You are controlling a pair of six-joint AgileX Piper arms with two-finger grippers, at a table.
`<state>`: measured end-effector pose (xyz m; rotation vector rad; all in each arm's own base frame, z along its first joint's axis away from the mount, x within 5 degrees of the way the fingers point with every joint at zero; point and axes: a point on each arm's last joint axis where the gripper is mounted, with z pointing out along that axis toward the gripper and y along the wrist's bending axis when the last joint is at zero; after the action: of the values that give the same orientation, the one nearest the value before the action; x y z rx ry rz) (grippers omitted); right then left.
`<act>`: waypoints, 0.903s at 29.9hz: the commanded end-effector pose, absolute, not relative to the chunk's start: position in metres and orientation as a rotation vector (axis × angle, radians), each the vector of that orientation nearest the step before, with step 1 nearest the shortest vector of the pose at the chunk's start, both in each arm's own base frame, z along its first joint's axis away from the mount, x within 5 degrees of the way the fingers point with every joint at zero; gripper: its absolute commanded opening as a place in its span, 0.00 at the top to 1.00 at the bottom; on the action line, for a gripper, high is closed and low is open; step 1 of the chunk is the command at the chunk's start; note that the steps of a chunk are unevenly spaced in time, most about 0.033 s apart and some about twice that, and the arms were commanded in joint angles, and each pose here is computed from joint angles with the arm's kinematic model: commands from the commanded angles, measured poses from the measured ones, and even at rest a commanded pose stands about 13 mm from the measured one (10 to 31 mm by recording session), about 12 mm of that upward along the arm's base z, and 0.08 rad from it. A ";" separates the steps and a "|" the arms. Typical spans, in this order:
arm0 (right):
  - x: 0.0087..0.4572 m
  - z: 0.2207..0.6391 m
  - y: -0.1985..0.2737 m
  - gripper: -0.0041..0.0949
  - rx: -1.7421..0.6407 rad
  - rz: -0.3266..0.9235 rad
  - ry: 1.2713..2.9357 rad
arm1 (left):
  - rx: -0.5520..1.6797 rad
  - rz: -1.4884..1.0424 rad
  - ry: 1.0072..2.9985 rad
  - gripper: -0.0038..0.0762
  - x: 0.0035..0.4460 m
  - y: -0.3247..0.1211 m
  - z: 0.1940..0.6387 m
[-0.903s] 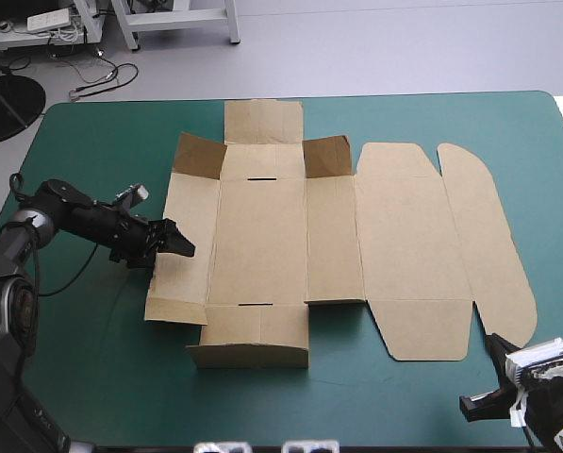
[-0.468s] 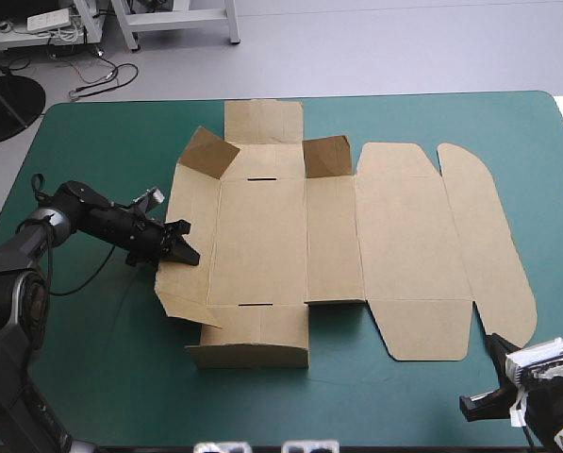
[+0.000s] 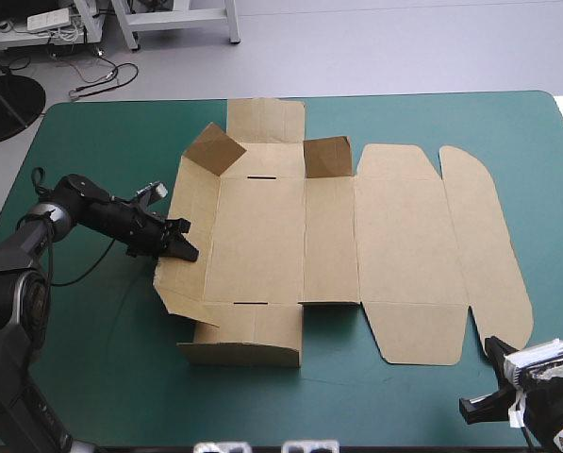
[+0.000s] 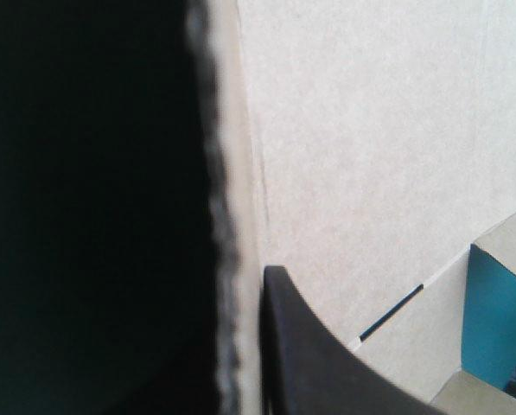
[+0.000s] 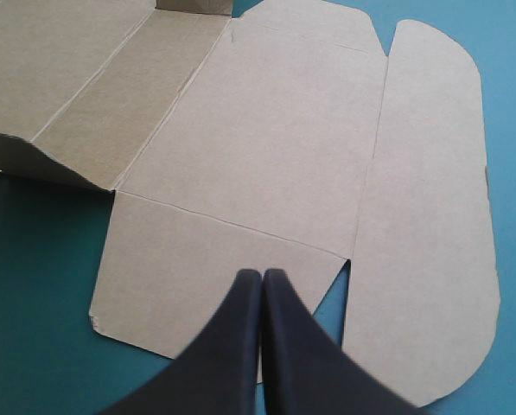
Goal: Fold the box
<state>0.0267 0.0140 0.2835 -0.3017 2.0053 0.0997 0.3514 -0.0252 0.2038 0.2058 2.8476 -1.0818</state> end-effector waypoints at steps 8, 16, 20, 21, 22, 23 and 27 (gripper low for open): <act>0.029 0.297 0.014 0.97 -0.292 0.100 1.928 | 0.820 -0.462 2.586 0.96 0.345 -0.056 0.344; 0.029 0.298 0.014 0.97 -0.272 0.114 1.929 | 1.258 -0.025 2.266 0.96 0.337 -0.128 0.405; 0.029 0.298 0.014 0.97 -0.245 0.132 1.933 | 1.440 0.266 2.130 0.96 0.330 -0.157 0.406; 0.029 0.298 0.014 0.97 -0.245 0.132 1.933 | 1.462 0.317 2.105 0.96 0.329 -0.162 0.407; 0.029 0.298 0.014 0.97 -0.243 0.133 1.931 | 1.484 0.375 2.070 0.96 0.327 -0.167 0.409; 0.029 0.298 0.014 0.97 -0.234 0.138 1.927 | 1.490 0.411 2.035 0.96 0.326 -0.173 0.410; 0.031 0.303 0.014 0.97 -0.188 0.160 1.887 | 1.511 0.445 1.898 0.96 0.321 -0.195 0.414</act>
<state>0.0273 0.0139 0.2850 -0.2303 2.0007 0.1413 0.3312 -0.1889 0.3809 1.5674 2.0945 0.3751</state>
